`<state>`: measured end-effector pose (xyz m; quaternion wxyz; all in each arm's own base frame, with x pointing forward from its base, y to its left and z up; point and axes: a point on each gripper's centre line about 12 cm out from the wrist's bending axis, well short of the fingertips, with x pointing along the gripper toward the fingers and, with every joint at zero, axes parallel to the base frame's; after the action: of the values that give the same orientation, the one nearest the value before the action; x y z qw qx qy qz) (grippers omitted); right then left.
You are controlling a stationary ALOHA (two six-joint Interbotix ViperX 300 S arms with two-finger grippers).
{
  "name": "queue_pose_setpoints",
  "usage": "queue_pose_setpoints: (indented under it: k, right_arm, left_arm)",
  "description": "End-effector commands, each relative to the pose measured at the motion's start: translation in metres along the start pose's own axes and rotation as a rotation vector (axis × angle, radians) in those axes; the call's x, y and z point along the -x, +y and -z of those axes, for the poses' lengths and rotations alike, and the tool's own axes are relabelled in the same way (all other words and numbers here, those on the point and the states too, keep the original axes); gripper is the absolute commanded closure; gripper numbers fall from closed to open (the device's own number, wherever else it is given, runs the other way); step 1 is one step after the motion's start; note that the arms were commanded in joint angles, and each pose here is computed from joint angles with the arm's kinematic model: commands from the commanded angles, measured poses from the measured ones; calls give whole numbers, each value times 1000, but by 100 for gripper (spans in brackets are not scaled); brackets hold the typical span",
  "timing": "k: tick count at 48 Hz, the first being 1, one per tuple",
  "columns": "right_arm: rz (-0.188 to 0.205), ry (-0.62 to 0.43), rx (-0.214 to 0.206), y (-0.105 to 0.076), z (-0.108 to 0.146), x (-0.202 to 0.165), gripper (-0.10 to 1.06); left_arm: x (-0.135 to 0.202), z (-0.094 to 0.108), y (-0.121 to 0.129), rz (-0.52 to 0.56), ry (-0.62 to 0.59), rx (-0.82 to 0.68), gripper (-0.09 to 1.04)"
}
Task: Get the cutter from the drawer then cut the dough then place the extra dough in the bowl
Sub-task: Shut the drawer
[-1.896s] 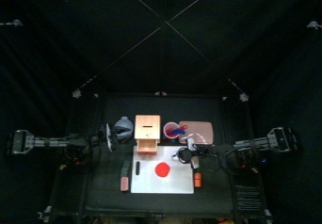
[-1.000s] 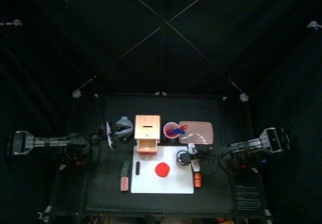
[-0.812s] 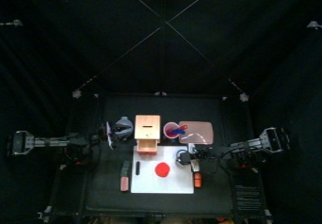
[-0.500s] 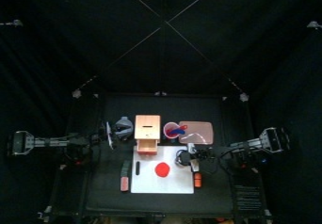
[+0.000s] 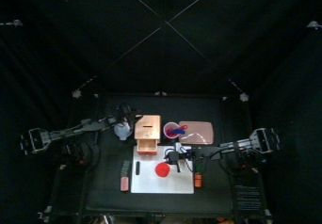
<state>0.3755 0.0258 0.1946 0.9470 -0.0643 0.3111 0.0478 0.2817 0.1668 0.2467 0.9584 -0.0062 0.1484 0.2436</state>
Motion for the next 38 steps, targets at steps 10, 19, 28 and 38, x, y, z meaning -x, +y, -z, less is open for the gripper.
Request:
queue_pose_setpoints:
  k: [10,19,28,38]
  right_arm:
    - [-31,-3,20,14,-16,-40,74]
    - [-36,-5,11,16,-17,-64,72]
    - [-29,9,21,13,-26,-90,72]
    - [-19,67,65,11,-32,-116,72]
  left_arm:
    - [-85,6,30,-56,241,-104,45]
    - [-116,27,34,-59,345,-115,46]
    - [-118,34,34,-58,372,-115,46]
    - [-113,45,32,-54,431,-139,46]
